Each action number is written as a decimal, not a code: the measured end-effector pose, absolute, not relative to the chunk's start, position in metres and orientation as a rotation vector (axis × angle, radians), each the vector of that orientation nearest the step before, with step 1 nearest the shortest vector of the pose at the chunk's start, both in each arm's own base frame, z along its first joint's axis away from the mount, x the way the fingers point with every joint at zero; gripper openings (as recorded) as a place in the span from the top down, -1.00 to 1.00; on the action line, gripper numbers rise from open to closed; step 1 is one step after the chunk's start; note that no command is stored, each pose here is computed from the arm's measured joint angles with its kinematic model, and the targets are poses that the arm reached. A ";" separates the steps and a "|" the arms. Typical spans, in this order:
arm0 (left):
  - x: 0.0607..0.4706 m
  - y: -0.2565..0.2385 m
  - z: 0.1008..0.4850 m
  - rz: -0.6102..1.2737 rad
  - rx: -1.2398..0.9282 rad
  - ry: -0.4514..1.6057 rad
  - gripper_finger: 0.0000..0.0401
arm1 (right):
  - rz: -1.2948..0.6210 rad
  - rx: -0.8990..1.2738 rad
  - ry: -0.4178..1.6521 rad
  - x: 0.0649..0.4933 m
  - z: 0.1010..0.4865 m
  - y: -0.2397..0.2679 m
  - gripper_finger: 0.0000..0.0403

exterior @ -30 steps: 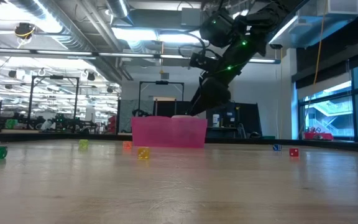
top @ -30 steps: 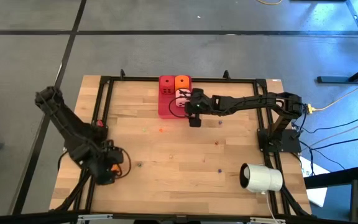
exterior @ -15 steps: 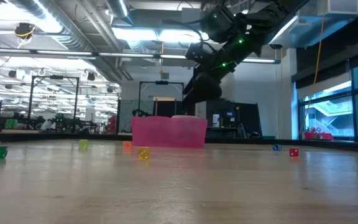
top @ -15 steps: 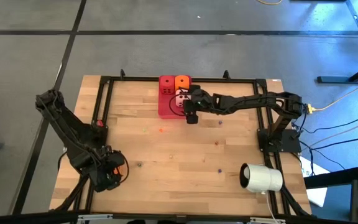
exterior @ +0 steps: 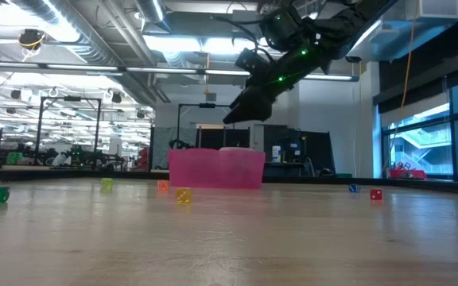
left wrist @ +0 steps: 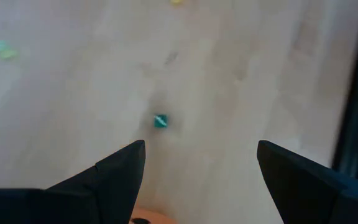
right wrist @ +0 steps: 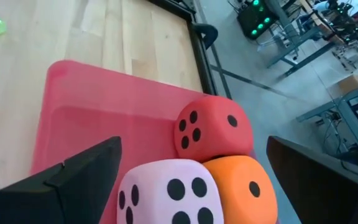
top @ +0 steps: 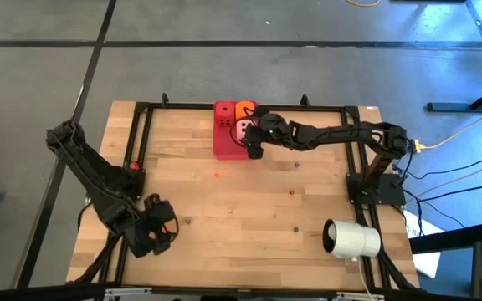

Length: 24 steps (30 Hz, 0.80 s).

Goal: Pick & Place Dice
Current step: Put the large orange dice into the bin

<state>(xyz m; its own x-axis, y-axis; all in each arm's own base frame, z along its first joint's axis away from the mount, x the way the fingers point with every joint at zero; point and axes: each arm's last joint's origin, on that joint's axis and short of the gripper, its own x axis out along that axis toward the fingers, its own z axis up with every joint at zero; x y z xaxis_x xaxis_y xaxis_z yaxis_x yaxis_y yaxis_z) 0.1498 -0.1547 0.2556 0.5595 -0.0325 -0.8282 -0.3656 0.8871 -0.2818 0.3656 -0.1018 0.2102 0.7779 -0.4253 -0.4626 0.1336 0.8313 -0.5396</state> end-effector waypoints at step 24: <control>0.138 -0.138 0.240 0.376 -0.537 1.439 -0.90 | -0.204 -0.398 0.591 0.362 0.207 -0.110 -0.99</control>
<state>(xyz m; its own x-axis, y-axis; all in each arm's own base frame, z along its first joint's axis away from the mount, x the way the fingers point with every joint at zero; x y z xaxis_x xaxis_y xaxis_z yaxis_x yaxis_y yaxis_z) 0.1379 -0.1378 0.2396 0.1058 -0.0743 -0.9916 -0.5503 0.8262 -0.1206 0.3622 -0.1104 0.2072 0.8130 -0.2984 -0.4999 0.0736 0.9045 -0.4201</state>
